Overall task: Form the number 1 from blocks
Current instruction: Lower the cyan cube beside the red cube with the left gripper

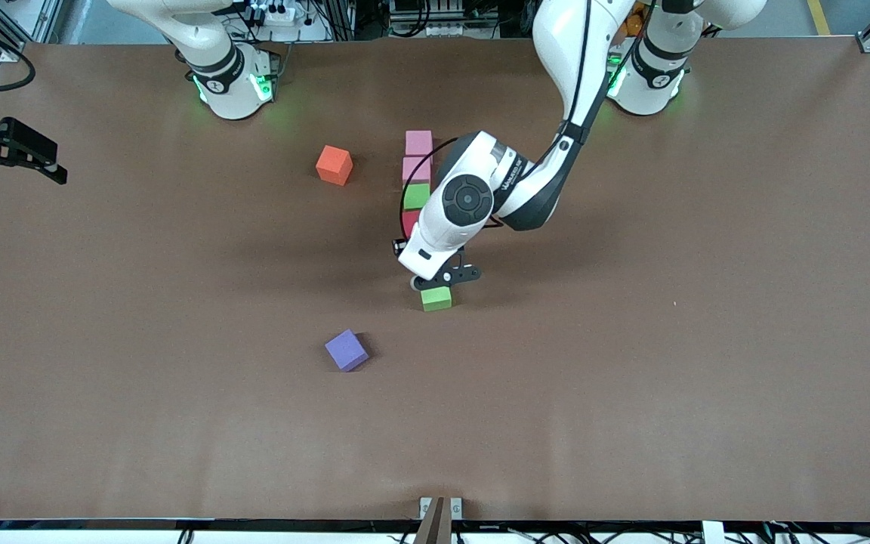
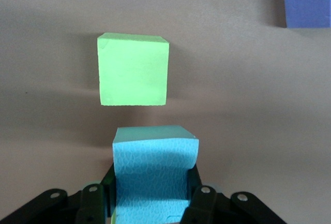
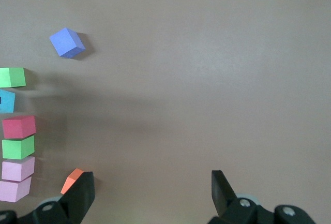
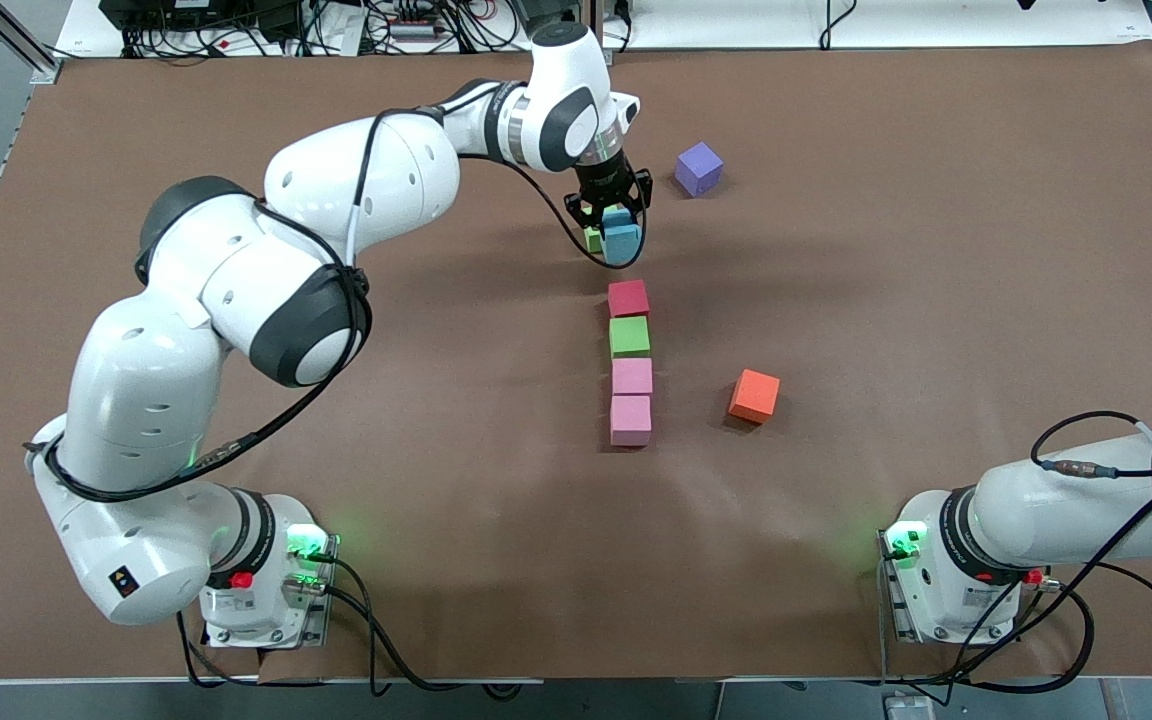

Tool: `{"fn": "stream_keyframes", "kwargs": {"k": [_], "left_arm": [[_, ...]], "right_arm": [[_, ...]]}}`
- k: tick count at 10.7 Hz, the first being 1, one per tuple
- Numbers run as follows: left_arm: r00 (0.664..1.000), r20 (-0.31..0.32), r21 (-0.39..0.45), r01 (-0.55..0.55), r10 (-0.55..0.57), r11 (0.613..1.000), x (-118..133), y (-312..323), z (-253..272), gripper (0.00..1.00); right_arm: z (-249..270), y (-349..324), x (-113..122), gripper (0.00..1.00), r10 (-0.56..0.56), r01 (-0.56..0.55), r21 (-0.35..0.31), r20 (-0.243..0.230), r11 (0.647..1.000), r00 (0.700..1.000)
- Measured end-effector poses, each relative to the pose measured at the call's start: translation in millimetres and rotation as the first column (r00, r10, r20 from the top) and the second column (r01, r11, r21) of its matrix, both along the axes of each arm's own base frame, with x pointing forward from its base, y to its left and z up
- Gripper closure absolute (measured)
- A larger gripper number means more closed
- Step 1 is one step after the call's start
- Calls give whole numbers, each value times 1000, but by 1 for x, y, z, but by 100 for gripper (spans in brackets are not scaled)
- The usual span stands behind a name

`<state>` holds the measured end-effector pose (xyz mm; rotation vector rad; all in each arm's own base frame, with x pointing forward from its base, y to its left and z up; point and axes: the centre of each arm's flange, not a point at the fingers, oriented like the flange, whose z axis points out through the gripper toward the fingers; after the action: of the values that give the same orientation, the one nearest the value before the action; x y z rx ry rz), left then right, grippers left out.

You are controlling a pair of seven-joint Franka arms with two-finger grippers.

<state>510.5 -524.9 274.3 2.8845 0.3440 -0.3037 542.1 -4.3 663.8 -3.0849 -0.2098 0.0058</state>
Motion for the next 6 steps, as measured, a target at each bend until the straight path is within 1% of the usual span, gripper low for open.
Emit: {"fn": "stream_keyframes", "kwargs": {"k": [2, 6], "left_arm": [[1000, -16, 3, -6, 6, 1000, -2, -1, -13, 46], [1000, -15, 12, -5, 5, 1000, -7, -6, -32, 46]], "right_arm": [[0, -4, 1, 0, -8, 8, 3, 2, 1000, 1000], [2, -10, 2, 0, -19, 19, 3, 13, 1000, 1000]]}}
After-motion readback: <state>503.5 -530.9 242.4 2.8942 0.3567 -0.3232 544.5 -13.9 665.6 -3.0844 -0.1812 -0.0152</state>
